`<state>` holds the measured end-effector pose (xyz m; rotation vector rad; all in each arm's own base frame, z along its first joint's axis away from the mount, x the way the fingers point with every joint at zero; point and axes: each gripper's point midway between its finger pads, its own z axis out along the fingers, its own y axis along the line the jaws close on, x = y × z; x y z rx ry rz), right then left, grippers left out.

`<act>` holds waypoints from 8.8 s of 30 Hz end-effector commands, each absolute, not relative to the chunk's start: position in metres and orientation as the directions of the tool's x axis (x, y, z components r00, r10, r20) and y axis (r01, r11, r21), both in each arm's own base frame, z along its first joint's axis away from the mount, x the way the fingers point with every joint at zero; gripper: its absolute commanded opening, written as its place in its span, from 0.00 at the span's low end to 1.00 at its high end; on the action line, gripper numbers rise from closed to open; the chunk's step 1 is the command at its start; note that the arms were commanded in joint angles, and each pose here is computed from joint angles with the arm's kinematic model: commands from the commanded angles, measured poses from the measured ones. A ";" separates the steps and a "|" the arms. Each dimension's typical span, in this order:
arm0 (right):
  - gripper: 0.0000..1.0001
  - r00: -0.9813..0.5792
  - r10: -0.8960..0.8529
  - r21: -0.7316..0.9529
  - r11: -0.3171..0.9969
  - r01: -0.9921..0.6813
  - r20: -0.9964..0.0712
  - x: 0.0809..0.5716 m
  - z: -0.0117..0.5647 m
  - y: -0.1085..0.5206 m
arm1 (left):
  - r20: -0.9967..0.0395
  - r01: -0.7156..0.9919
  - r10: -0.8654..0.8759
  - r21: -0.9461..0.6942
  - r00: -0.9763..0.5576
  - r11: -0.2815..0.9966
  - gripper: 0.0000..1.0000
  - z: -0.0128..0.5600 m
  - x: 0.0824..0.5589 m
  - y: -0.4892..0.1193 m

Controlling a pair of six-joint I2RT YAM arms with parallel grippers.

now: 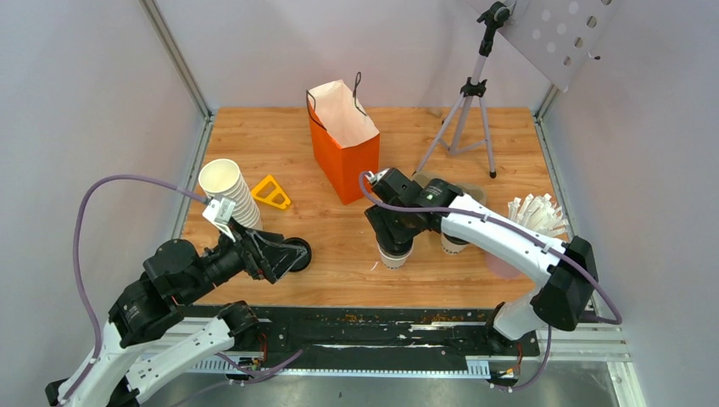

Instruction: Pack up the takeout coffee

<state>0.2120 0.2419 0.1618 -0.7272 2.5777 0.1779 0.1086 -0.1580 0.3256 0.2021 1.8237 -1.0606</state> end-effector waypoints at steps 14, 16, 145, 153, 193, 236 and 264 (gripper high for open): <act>0.76 -0.773 -0.487 -0.011 0.849 -0.529 -0.407 0.211 0.148 0.246 | -0.823 0.550 -0.295 -0.550 -0.485 0.628 1.00 0.329 0.112 -0.153; 0.77 -0.775 -0.490 -0.005 0.846 -0.533 -0.399 0.209 0.145 0.247 | -0.823 0.549 -0.296 -0.550 -0.485 0.630 1.00 0.329 0.112 -0.153; 0.22 -0.784 -0.384 0.306 0.766 -0.565 -0.488 0.239 0.126 0.218 | -0.647 0.455 -0.060 -0.596 -0.760 0.661 0.30 0.144 0.217 -0.345; 0.23 -0.812 -0.358 0.309 0.793 -0.525 -0.460 0.231 0.109 0.207 | -0.629 0.444 -0.029 -0.579 -0.777 0.684 0.29 0.129 0.216 -0.343; 0.41 -0.649 -0.363 0.287 0.679 -0.675 -0.668 0.238 0.177 0.220 | -0.576 0.352 -0.170 -0.679 -0.800 0.644 0.48 0.180 0.182 -0.337; 0.22 -0.807 -0.227 0.436 0.745 -0.505 -0.545 0.199 0.109 0.208 | -0.486 0.316 0.006 -0.559 -0.874 0.766 0.30 0.098 0.206 -0.323; 0.43 -0.713 -0.223 0.380 0.721 -0.579 -0.665 0.219 0.194 0.214 | -0.579 0.343 -0.170 -0.667 -0.797 0.662 0.47 0.188 0.184 -0.332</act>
